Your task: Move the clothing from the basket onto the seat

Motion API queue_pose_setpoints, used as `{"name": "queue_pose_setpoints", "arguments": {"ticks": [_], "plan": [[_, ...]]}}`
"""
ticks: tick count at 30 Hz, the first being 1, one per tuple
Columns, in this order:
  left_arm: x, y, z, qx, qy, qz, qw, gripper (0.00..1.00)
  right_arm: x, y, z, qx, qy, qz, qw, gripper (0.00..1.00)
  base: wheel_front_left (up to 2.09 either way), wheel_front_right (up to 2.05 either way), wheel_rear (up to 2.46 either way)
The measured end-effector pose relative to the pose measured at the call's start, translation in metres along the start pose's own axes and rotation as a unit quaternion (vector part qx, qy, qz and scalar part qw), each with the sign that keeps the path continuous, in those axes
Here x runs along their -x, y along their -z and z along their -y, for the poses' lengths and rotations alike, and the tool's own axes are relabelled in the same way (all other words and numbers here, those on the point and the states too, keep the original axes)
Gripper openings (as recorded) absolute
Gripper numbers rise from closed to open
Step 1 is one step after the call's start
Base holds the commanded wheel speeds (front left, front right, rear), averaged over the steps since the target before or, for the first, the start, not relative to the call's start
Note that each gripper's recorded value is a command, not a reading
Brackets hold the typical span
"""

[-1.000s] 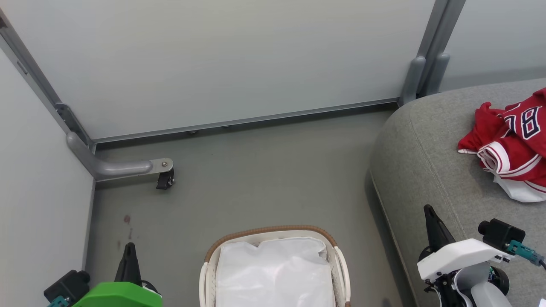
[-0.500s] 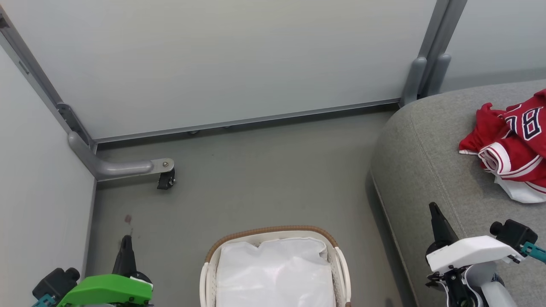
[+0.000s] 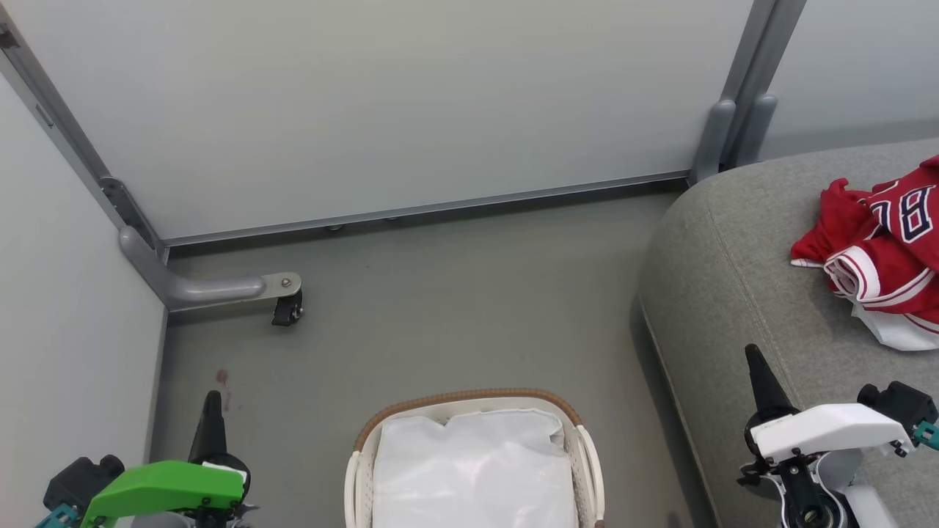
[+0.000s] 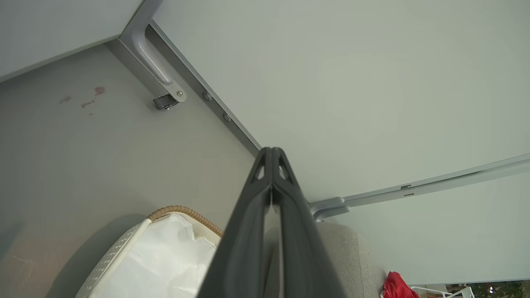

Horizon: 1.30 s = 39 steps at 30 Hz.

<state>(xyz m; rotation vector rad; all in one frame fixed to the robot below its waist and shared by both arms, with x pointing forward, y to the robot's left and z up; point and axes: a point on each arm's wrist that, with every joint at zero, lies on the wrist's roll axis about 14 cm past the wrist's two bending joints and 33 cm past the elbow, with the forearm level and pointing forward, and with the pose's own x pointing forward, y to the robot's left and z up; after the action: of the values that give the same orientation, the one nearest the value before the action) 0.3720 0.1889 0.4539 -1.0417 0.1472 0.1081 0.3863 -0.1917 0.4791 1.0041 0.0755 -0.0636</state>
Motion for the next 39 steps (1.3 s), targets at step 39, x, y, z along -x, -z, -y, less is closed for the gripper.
{"name": "queue_pose_setpoints", "arguments": {"ticks": [39], "plan": [[-0.005, -0.021, 0.023, 0.173, 0.043, 0.009, 0.984, 0.0, -0.001, -0.013, -0.011, -0.183, -0.023, 0.004, 0.983, 0.0, 0.0, 0.0, 0.0]]}}
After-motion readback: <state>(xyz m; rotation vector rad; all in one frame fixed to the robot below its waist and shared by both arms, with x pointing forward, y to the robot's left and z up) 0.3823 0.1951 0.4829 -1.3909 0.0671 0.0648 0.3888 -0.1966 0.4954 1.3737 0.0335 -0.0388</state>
